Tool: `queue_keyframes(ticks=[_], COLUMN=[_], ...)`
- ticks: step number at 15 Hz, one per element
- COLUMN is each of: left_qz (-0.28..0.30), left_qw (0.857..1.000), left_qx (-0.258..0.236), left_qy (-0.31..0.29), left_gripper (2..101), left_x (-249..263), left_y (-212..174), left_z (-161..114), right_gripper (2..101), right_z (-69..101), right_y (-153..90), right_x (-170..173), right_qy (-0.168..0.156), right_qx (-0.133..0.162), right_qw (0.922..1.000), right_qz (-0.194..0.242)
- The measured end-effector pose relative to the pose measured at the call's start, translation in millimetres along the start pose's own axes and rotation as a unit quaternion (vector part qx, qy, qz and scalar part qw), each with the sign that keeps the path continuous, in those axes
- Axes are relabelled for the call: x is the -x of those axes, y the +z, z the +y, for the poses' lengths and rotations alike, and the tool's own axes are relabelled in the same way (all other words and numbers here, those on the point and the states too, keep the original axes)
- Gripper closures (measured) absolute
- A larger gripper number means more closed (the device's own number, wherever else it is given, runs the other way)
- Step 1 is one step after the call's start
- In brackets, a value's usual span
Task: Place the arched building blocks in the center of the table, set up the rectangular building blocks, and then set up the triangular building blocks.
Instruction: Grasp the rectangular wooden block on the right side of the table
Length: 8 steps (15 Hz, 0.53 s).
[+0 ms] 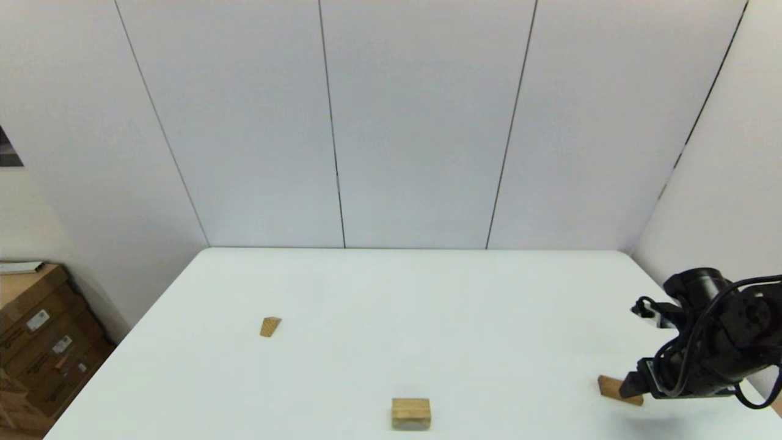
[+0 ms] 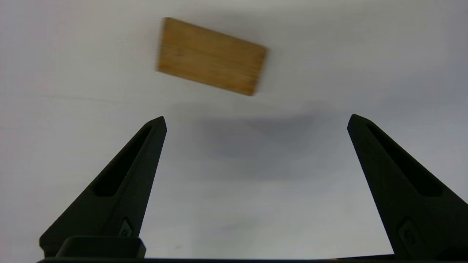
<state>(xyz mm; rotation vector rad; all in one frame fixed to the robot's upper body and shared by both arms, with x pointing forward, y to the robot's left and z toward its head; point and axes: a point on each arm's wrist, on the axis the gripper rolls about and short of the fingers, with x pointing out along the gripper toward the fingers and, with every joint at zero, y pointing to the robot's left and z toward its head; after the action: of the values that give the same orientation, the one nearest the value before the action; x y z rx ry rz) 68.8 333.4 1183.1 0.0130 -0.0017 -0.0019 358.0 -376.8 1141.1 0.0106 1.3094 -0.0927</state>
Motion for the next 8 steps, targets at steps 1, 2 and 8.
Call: queue_keyframes(ticks=[1, 2, 8], left_qz=[0.0, 0.0, 0.0], left_qw=[1.0, 1.0, 1.0], left_qx=[0.0, 0.0, 0.001], left_qy=[0.0, 0.0, 0.0], left_gripper=[5.4, 5.4, 5.4], left_x=[0, 0, 0], left_y=[0, 0, 0], left_z=[0, 0, 0], right_gripper=[4.3, 4.3, 4.3], right_z=[5.6, 11.2, 28.6], right_y=[0, 0, 3], right_x=[-1, -1, -11], right_qy=[0.005, 0.012, 0.051], right_qx=[-0.005, -0.007, -0.033], right_qw=[1.0, 0.9999, 0.998], right_qz=[0.001, 0.003, 0.015])
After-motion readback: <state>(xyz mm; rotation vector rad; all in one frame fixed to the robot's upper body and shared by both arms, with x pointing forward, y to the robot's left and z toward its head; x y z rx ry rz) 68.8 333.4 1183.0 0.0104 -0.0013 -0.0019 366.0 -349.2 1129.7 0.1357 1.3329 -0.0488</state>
